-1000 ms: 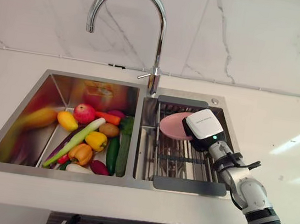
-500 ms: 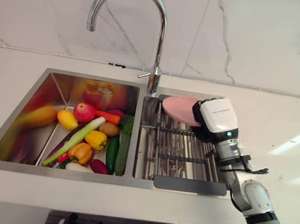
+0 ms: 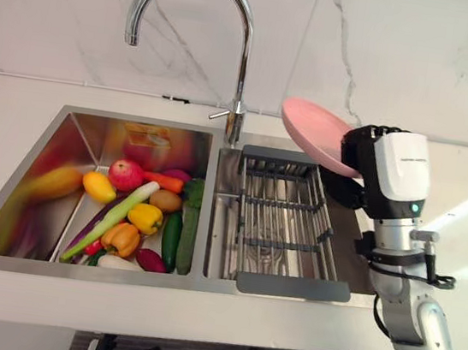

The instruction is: Walk over to the sink, pick up the cup, carry it to the dishwasher, place the cup inside the dishwasher, then close the dishwasher door

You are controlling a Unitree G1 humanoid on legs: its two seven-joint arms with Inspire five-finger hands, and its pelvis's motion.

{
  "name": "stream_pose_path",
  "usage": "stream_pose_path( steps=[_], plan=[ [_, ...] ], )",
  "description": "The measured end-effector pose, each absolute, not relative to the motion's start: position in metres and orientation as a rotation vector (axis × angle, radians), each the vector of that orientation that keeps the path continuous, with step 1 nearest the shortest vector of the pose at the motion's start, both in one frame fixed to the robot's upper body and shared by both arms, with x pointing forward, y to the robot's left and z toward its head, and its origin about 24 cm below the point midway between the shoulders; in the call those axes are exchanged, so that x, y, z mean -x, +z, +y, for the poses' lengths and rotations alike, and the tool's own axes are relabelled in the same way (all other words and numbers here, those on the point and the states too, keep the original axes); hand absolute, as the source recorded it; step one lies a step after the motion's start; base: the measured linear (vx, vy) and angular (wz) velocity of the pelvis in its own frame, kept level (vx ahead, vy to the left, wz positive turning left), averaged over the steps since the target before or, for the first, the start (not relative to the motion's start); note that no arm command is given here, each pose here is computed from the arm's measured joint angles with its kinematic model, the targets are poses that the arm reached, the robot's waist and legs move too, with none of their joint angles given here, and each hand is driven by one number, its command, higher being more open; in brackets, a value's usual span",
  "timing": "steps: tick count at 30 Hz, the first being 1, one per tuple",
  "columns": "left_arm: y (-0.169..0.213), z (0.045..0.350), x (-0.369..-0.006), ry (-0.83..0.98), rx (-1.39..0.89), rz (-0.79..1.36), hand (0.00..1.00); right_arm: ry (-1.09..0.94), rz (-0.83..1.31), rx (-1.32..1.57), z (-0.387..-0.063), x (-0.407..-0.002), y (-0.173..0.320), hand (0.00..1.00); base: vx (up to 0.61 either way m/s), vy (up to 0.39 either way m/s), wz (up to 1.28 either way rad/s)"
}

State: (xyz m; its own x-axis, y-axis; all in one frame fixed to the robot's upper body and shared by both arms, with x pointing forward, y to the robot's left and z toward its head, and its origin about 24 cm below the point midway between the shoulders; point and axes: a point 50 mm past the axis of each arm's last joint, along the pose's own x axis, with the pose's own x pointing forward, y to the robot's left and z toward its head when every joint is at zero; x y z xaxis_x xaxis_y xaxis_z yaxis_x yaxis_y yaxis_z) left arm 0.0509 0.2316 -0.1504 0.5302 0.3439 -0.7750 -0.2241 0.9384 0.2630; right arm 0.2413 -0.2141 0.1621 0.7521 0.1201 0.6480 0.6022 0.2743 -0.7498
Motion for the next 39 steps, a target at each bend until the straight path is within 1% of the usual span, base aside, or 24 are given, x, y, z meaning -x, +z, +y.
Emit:
stream_pose_path(
  steps=[1,3,6,8,10,14,15,19,20,22,23,24,26,28,29,30,33,39],
  plan=[
    [-0.150,0.232,-0.051,0.341,-0.135,0.954,1.00,-0.381,-0.676,1.279,-0.218,-0.240,0.163,0.00,-0.04,-0.027,0.01],
    [-0.150,0.230,-0.049,0.339,-0.125,0.939,1.00,-0.469,-0.609,1.286,-0.238,-0.236,0.166,0.00,-0.04,-0.019,-0.22],
    [-0.148,0.223,-0.044,0.358,-0.096,0.910,1.00,-0.514,-0.573,1.288,-0.249,-0.234,0.168,0.00,-0.06,0.037,-1.02],
    [-0.149,0.225,-0.034,0.399,-0.074,0.934,1.00,-0.521,-0.540,1.307,-0.256,-0.228,0.163,0.00,-0.04,0.062,-1.09],
    [-0.150,0.225,-0.017,0.385,-0.066,0.973,1.00,-0.553,-0.498,1.338,-0.268,-0.220,0.159,0.00,-0.10,0.116,-1.35],
    [-0.150,0.234,-0.010,0.375,-0.086,1.020,1.00,-0.689,-0.371,1.346,-0.294,-0.202,0.147,0.00,-0.12,0.092,-0.81],
    [-0.152,0.229,-0.006,0.391,-0.061,1.032,1.00,-0.720,-0.371,1.317,-0.294,-0.208,0.143,0.00,-0.12,0.070,-1.76],
    [-0.151,0.233,0.014,0.478,-0.025,1.082,1.00,-0.698,-0.448,1.324,-0.280,-0.237,0.143,0.00,-0.06,0.042,-1.61],
    [-0.151,0.237,0.018,0.519,-0.008,1.097,1.00,-0.671,-0.487,1.344,-0.272,-0.247,0.145,0.00,-0.02,-0.103,-1.30],
    [-0.150,0.246,0.014,0.578,0.023,1.092,1.00,-0.630,-0.541,1.379,-0.263,-0.259,0.151,0.00,0.02,-0.183,-1.09],
    [-0.148,0.255,0.009,0.609,0.039,1.087,1.00,-0.605,-0.560,1.390,-0.259,-0.265,0.153,0.00,0.06,-0.298,-0.96],
    [-0.149,0.261,0.005,0.666,0.085,1.089,1.00,-0.582,-0.565,1.396,-0.257,-0.269,0.154,0.00,0.06,-0.326,-0.94],
    [-0.151,0.261,0.006,0.730,0.147,1.092,1.00,-0.549,-0.533,1.400,-0.257,-0.271,0.150,0.00,0.04,-0.320,-0.62],
    [-0.154,0.252,-0.001,0.710,0.186,1.081,1.00,-0.562,-0.484,1.386,-0.263,-0.272,0.148,0.00,0.02,-0.160,-0.42],
    [-0.155,0.250,0.005,0.735,0.204,1.090,1.00,-0.545,-0.452,1.382,-0.264,-0.271,0.144,0.00,0.10,-0.061,-0.29],
    [-0.153,0.253,0.012,0.759,0.204,1.089,1.00,-0.521,-0.432,1.391,-0.264,-0.266,0.139,0.00,0.11,-0.069,-0.23],
    [-0.152,0.254,0.013,0.771,0.199,1.077,1.00,-0.485,-0.391,1.396,-0.264,-0.263,0.130,0.00,0.02,-0.059,0.05],
    [-0.153,0.242,0.008,0.675,0.101,1.066,1.00,-0.446,-0.317,1.407,-0.262,-0.263,0.113,0.00,-0.01,-0.024,0.14]
  ],
)
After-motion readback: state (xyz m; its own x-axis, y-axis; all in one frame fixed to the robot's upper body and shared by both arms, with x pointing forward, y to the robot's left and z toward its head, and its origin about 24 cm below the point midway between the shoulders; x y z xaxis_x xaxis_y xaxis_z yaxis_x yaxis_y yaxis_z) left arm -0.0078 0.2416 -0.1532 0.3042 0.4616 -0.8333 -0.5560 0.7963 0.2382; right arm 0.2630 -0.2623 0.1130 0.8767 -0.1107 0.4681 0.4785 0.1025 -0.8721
